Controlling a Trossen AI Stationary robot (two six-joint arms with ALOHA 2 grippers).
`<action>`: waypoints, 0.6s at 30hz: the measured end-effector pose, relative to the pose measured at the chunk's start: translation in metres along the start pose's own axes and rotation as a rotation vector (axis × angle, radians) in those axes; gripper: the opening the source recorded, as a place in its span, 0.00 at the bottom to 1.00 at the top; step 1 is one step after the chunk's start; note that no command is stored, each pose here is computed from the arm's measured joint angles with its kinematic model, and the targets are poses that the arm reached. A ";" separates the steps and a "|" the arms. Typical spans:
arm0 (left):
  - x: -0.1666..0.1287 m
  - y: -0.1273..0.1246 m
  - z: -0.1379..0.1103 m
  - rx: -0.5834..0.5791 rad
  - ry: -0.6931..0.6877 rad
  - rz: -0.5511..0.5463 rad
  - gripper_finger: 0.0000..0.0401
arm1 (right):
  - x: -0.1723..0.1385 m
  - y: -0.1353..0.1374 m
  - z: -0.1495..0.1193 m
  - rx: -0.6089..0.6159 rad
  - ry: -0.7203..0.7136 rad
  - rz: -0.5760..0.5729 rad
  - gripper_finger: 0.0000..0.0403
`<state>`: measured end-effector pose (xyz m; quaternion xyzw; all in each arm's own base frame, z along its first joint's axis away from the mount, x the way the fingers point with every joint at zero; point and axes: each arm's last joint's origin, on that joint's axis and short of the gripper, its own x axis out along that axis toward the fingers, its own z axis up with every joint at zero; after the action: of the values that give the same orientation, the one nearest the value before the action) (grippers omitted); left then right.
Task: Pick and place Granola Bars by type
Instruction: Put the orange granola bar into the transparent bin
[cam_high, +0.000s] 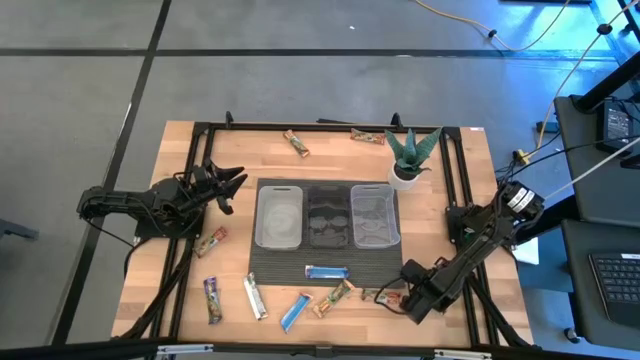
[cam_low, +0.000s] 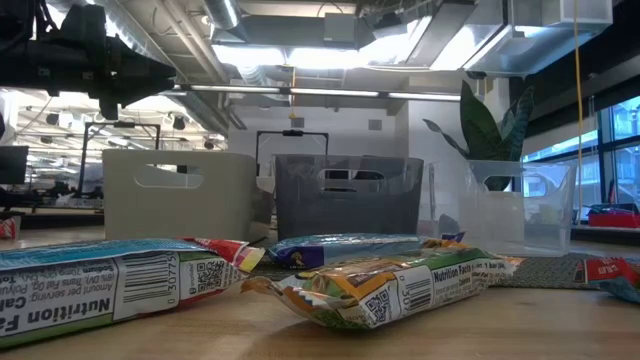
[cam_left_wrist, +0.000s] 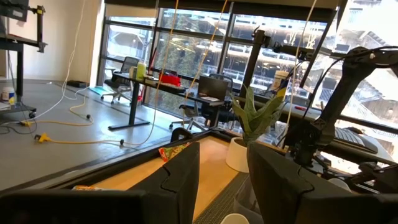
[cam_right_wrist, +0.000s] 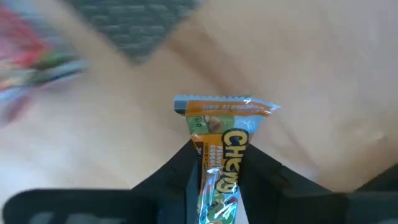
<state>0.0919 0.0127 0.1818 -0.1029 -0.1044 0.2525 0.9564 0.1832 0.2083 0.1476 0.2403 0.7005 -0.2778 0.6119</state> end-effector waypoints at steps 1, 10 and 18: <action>0.000 0.000 0.000 0.000 0.000 0.000 0.32 | -0.004 0.001 0.001 -0.007 -0.012 0.001 0.24; 0.000 0.000 0.000 0.000 0.000 0.000 0.32 | -0.054 0.012 0.014 -0.149 -0.345 -0.052 0.24; 0.000 0.000 0.000 0.000 0.000 -0.001 0.32 | -0.107 0.019 0.054 -0.305 -0.790 -0.171 0.24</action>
<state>0.0919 0.0126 0.1818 -0.1031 -0.1043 0.2522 0.9565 0.2493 0.1859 0.2466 -0.0365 0.4631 -0.2911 0.8363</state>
